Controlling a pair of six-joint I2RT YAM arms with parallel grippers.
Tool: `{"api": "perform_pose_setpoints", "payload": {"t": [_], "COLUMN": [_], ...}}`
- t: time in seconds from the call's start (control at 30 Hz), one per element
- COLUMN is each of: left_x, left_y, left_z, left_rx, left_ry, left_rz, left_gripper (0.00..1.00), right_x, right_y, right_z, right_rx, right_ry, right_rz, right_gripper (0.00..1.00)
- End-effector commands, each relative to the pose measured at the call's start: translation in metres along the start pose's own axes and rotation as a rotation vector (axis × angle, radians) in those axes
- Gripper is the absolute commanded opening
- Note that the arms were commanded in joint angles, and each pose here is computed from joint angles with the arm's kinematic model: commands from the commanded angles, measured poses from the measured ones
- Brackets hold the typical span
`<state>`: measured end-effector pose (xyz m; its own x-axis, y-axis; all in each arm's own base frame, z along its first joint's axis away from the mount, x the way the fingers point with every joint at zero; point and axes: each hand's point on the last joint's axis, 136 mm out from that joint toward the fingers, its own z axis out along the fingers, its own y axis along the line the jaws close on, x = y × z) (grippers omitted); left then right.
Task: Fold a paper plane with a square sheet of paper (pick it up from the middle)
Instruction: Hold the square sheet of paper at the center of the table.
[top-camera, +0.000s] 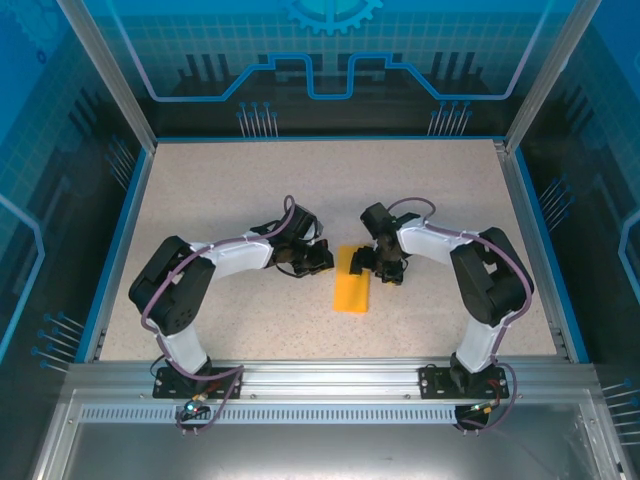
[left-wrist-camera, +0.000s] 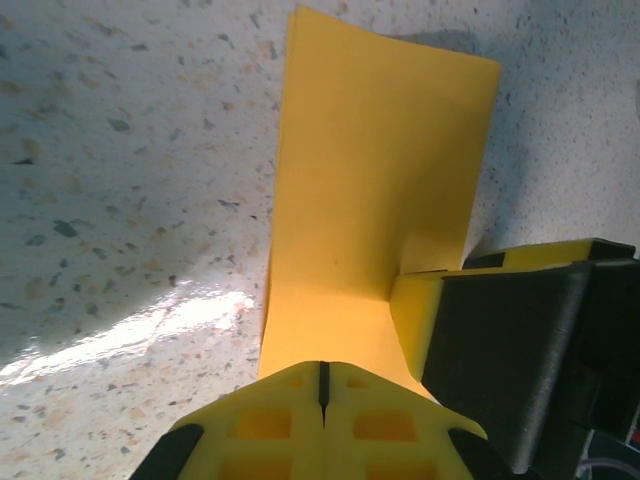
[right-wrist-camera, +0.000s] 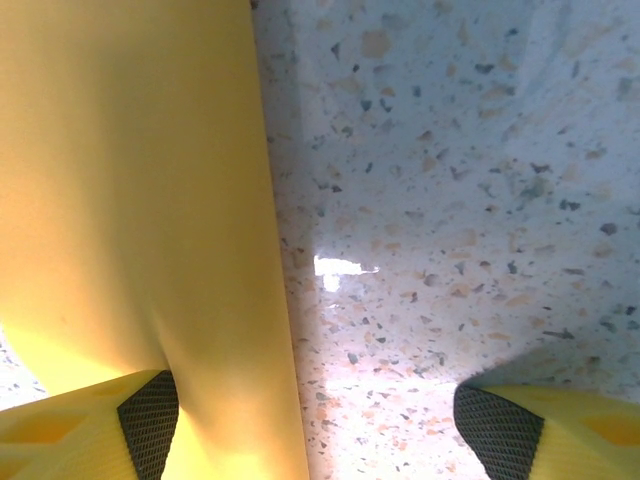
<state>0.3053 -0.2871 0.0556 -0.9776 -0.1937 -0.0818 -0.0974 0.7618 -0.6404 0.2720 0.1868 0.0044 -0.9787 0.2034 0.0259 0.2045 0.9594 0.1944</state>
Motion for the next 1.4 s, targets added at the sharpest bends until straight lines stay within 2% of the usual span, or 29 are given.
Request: {"api": "perform_pose_setpoints", "payload": {"t": [0.0, 0.17, 0.33, 0.73, 1.07, 1.23, 1.37], "left_x": [-0.008, -0.013, -0.015, -0.013, -0.001, 0.006, 0.010], "left_y": [0.001, 0.015, 0.012, -0.005, -0.025, -0.032, -0.023], "left_z": [-0.020, -0.040, -0.049, -0.034, -0.005, 0.013, 0.025], "left_rx": [-0.049, -0.129, -0.117, -0.029, 0.057, 0.070, 0.038], "left_ry": [-0.084, -0.177, -0.210, -0.142, -0.017, 0.039, 0.065], "left_rz": [-0.025, -0.050, -0.039, -0.012, 0.014, 0.016, -0.020], "left_gripper": [0.01, 0.03, 0.05, 0.04, 0.00, 0.00, 0.00], "right_x": [0.017, 0.017, 0.019, 0.018, 0.020, 0.021, 0.021], "right_y": [-0.001, -0.009, -0.016, -0.014, -0.016, -0.017, -0.018], "right_z": [0.052, 0.046, 0.049, 0.059, 0.061, 0.063, 0.063], "right_rx": [-0.045, -0.013, 0.022, 0.019, 0.031, 0.035, 0.035], "right_ry": [0.075, 0.069, 0.078, 0.097, 0.103, 0.107, 0.107], "right_rz": [-0.012, -0.031, -0.037, -0.020, -0.021, -0.022, -0.019], "right_gripper": [0.83, 0.82, 0.82, 0.82, 0.82, 0.83, 0.83]}}
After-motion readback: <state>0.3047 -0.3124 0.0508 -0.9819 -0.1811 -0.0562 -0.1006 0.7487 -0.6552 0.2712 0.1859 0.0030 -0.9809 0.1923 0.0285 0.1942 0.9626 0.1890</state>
